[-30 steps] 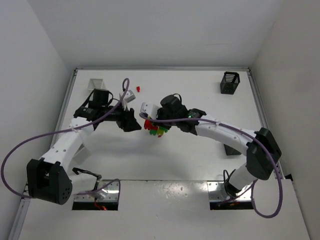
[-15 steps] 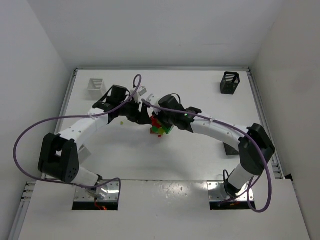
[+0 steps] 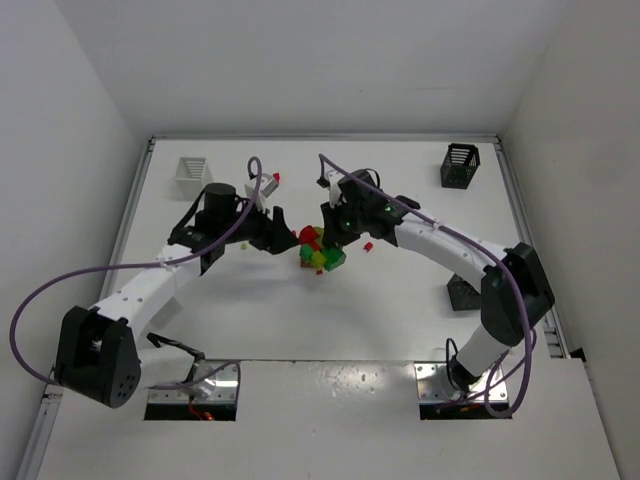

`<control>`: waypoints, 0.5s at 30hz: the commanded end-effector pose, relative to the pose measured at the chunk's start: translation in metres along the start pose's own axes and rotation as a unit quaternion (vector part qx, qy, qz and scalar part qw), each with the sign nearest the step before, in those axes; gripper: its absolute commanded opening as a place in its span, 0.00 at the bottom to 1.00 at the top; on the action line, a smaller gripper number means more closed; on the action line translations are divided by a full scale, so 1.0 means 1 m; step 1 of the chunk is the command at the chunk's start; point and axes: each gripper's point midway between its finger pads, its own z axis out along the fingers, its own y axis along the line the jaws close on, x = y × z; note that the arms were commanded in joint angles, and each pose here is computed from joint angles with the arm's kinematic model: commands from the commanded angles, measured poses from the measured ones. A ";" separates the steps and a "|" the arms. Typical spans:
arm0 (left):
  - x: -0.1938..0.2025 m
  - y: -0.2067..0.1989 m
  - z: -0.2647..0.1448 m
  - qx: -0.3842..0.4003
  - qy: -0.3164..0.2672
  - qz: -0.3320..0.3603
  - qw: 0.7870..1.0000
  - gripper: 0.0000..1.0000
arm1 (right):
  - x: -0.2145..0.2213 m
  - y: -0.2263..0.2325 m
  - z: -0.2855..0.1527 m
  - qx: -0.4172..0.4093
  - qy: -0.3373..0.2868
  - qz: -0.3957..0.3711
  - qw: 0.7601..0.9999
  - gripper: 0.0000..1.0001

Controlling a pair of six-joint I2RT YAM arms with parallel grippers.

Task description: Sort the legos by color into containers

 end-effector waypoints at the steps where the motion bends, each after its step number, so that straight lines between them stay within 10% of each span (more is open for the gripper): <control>1: -0.018 -0.014 -0.004 0.011 -0.042 0.035 0.998 0.69 | -0.017 0.013 -0.003 -0.045 -0.010 0.062 0.997 0.00; 15: -0.018 -0.014 0.021 0.007 -0.033 0.075 0.997 0.69 | -0.022 0.033 -0.010 -0.138 0.003 0.135 0.981 0.00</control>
